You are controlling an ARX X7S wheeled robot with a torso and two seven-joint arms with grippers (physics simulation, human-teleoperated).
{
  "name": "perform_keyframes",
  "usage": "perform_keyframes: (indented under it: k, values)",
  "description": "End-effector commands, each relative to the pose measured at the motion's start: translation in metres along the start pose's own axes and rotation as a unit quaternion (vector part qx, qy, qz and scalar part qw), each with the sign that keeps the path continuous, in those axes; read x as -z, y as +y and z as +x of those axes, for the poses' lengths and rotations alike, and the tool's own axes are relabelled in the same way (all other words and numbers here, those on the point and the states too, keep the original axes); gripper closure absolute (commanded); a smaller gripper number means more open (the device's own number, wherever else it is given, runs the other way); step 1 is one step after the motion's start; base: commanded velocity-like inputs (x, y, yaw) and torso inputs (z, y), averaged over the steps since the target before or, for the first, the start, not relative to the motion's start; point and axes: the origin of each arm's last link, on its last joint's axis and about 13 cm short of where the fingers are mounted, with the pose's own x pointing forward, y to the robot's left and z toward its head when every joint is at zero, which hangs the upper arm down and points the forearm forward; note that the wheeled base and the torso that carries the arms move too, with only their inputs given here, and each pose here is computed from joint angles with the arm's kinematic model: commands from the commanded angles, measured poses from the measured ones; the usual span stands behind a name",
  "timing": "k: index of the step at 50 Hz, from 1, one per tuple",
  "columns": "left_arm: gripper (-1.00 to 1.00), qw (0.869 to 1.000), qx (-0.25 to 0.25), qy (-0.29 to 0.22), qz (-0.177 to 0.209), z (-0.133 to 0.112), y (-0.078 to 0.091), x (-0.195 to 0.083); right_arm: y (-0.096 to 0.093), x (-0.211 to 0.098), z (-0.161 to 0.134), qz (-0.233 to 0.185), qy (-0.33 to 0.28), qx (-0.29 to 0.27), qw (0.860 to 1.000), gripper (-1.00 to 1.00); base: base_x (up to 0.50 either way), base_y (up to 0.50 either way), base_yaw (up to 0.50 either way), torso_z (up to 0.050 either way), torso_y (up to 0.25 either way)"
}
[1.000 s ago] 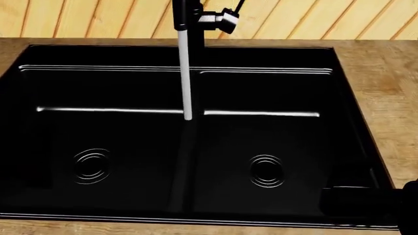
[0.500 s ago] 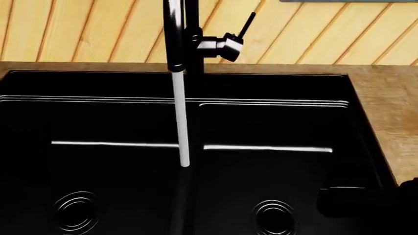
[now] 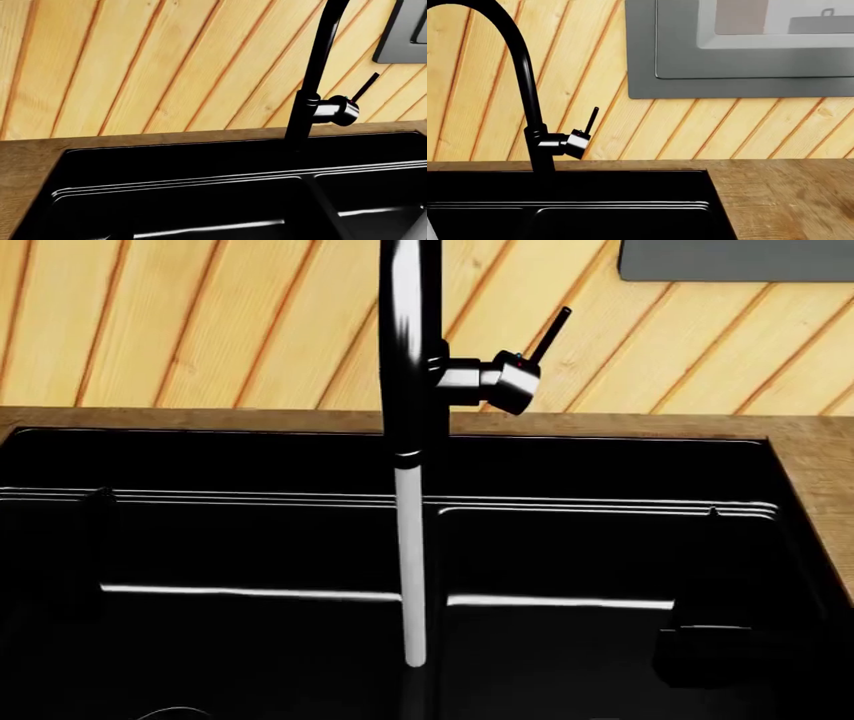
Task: Pick the broccolis and apricots from the sink and place them in one bowl. Place the bell pepper in the other bowl. Then turn off the sink faucet.
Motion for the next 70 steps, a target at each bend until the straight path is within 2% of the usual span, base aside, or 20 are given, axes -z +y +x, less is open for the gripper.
perform_keyframes:
  k: [1,17,21,23,33,44,53,61,70]
  values:
    - [-1.0,1.0,0.009,-0.003,-0.005,0.0,-0.002,-0.001,-0.001,0.001,-0.001,-0.001,-0.003,-0.002,1.0,-1.0,0.21,0.0,0.0,0.0,0.0]
    - [-1.0,1.0,0.009,-0.013,-0.017,0.002,0.0,-0.001,0.001,-0.001,0.002,0.009,0.006,0.003,1.0,-1.0,0.11,0.0,0.0,0.0,0.001]
    - [-1.0,1.0,0.008,-0.012,-0.02,0.003,0.0,0.0,0.001,0.0,0.009,0.028,0.012,0.007,1.0,-1.0,0.0,0.0,0.0,0.0,0.0]
    - [-1.0,1.0,0.007,-0.011,-0.02,0.004,0.001,0.001,0.003,-0.001,0.014,0.021,0.016,0.003,1.0,-1.0,0.0,0.0,0.0,0.0,0.0]
    - [-1.0,1.0,0.006,-0.007,-0.015,0.013,0.001,0.0,0.008,-0.013,0.094,0.038,0.038,-0.036,0.998,-1.0,0.0,0.0,0.0,0.0,0.0]
    - [-1.0,1.0,0.001,-0.009,-0.012,0.017,0.002,-0.001,0.001,-0.021,0.173,0.05,0.059,-0.064,0.995,-1.0,0.0,0.0,0.0,0.0,0.0]
    - [-1.0,1.0,-0.009,-0.01,-0.014,0.024,0.002,0.0,-0.002,-0.016,0.207,0.057,0.077,-0.053,0.994,-1.0,0.0,0.0,0.0,0.0,0.0]
    - [-1.0,1.0,-0.011,-0.012,-0.02,0.032,0.004,-0.007,-0.004,-0.012,0.234,0.065,0.096,-0.076,0.99,-1.0,0.0,0.0,0.0,0.0,0.0]
    - [-1.0,1.0,-0.02,-0.007,-0.023,0.039,0.005,-0.008,0.001,-0.007,0.237,0.067,0.095,-0.068,0.991,-1.0,0.0,0.0,0.0,0.0,0.0]
